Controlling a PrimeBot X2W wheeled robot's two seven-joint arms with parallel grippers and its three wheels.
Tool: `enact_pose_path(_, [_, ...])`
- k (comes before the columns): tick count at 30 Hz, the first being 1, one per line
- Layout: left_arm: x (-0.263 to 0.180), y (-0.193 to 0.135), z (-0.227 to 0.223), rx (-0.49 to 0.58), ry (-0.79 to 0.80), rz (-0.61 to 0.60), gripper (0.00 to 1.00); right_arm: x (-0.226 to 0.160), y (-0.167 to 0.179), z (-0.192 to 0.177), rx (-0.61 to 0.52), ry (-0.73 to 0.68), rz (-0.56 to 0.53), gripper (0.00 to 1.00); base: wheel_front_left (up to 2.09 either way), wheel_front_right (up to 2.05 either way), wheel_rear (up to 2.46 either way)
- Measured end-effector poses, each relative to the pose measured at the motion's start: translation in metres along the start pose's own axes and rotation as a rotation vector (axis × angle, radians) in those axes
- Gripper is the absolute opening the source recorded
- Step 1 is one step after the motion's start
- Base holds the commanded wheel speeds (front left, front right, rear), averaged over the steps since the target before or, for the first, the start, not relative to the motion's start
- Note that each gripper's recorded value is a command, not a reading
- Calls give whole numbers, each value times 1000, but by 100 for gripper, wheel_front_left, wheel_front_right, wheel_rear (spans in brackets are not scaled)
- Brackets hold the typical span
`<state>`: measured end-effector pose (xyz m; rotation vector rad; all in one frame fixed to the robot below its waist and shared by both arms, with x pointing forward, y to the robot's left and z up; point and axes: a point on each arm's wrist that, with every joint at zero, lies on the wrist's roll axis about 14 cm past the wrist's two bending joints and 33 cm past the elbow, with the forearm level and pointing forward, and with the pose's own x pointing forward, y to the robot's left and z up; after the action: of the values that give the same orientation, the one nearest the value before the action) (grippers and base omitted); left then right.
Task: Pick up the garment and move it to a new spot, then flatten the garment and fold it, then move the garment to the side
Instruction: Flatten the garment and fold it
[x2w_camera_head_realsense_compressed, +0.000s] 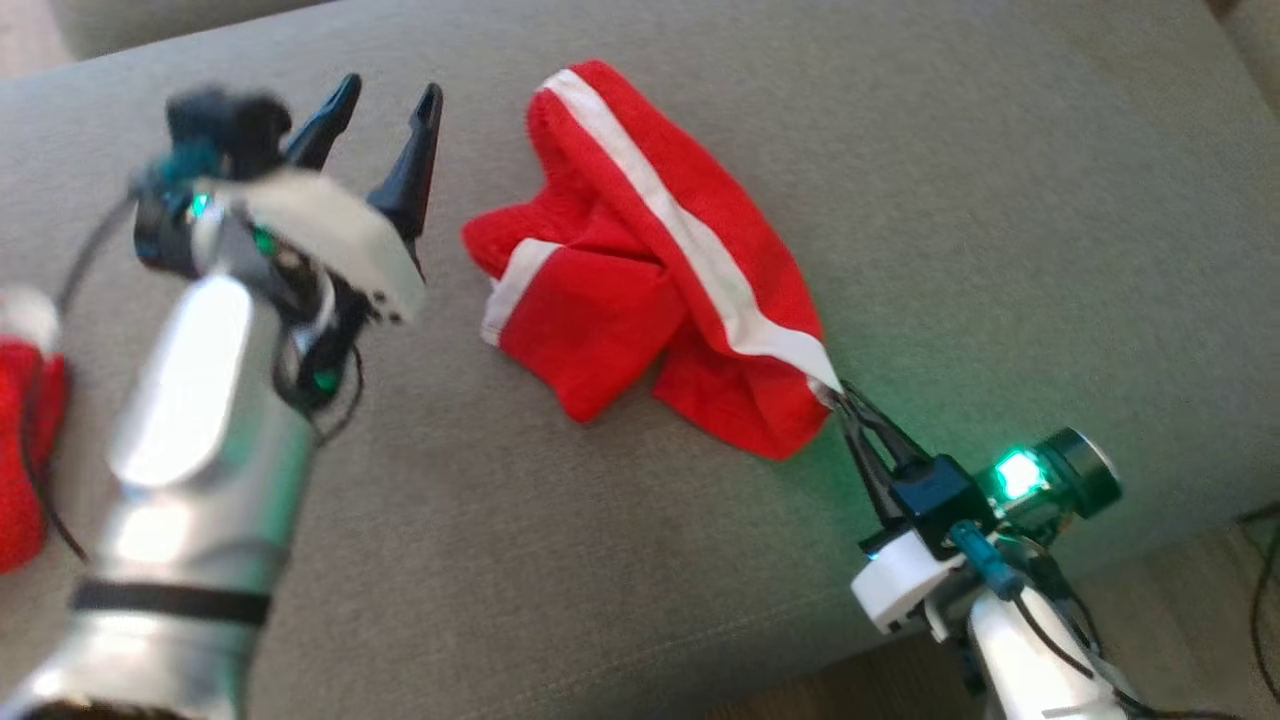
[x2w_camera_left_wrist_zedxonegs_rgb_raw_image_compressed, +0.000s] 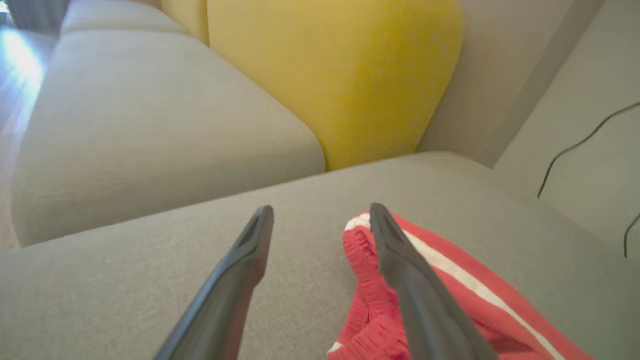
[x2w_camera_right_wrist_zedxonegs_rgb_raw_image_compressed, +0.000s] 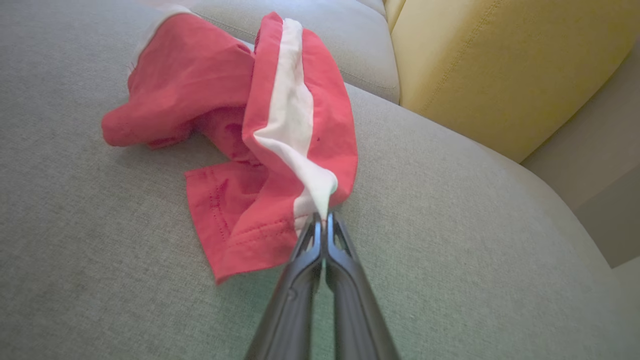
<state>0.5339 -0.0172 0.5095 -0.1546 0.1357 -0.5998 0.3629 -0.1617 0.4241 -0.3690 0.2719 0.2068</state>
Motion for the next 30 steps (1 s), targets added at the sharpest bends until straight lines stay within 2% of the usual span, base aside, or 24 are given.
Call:
enact_pose_path(4, [20, -14, -19, 9, 205, -104, 100, 5, 0, 4, 29, -22, 6, 0, 0, 0, 0])
enact_pose_path(7, [30, -11, -30, 33, 336, -147, 100, 10, -1, 9, 38, -39, 11, 0, 0, 0, 0])
enact_pose_path(12, [42, 4, -42, 89, 457, -171, 100, 15, -1, 8, 50, -40, 16, 0, 0, 0, 0])
enact_pose_path(15, [49, 0, -55, 117, 526, -214, 100, 17, -1, 5, 60, -31, 19, 0, 0, 0, 0])
enact_pose_path(22, [67, -12, -72, 125, 588, -288, 100, 19, 3, -2, 73, -14, 33, 0, 0, 0, 0])
enact_pose_path(30, [88, -26, -69, 76, 583, -335, 100, 20, 7, -4, 86, -11, 46, 0, 0, 0, 0])
